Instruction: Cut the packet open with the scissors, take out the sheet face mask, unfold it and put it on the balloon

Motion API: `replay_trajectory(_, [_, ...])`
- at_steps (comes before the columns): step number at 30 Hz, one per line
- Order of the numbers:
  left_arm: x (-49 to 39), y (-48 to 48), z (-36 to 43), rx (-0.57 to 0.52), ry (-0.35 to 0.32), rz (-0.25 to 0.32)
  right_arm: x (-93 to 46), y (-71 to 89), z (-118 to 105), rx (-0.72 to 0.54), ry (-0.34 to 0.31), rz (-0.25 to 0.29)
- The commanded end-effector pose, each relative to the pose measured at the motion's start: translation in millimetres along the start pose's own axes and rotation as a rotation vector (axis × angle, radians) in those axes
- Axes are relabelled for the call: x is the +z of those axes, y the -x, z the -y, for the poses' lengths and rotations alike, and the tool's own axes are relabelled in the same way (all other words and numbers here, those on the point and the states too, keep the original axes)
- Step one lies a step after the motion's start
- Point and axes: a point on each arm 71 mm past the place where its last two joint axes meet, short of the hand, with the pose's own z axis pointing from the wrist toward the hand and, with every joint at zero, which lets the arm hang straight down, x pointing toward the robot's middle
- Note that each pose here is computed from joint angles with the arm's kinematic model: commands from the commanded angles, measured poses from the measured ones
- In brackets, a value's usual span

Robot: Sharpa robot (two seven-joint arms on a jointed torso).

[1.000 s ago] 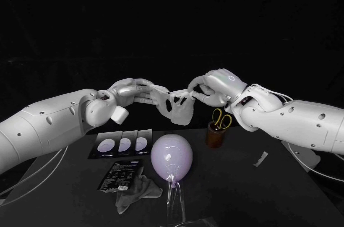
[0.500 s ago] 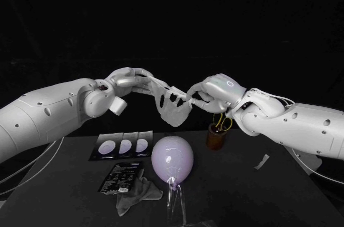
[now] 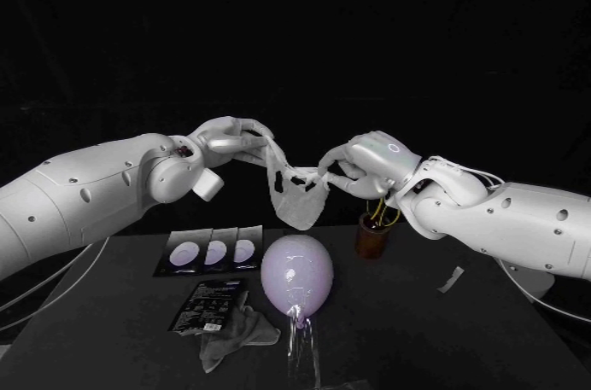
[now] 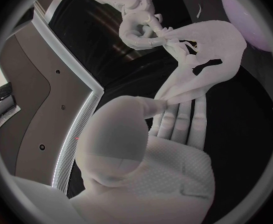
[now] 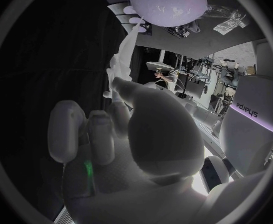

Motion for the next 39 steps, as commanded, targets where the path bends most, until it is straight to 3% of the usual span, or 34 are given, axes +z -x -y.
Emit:
replay_trajectory(1, [1.1, -2.6, 2.8, 0.055, -0.001, -0.001, 0.1, -1.3, 1, 0.042, -0.04, 0.001])
replay_trajectory(12, [2.5, -1.3, 5.5, 0.106, -0.013, 0.125, -7.7, -7.0, -7, 0.094, -0.057, 0.001])
replay_trajectory(19, [2.0, 2.4, 3.3, 0.136, 0.002, 0.19, -18.2, -1.6, -1, 0.11, -0.105, 0.041])
replay_trajectory(28, [2.6, -3.0, -6.1, 0.138, 0.055, 0.195, -26.4, 7.3, 2, 0.145, -0.157, 0.114])
replay_trajectory(39, [2.0, -13.5, -16.8, 0.058, 0.098, 0.182, -21.4, 10.9, 5, 0.168, -0.177, 0.151])
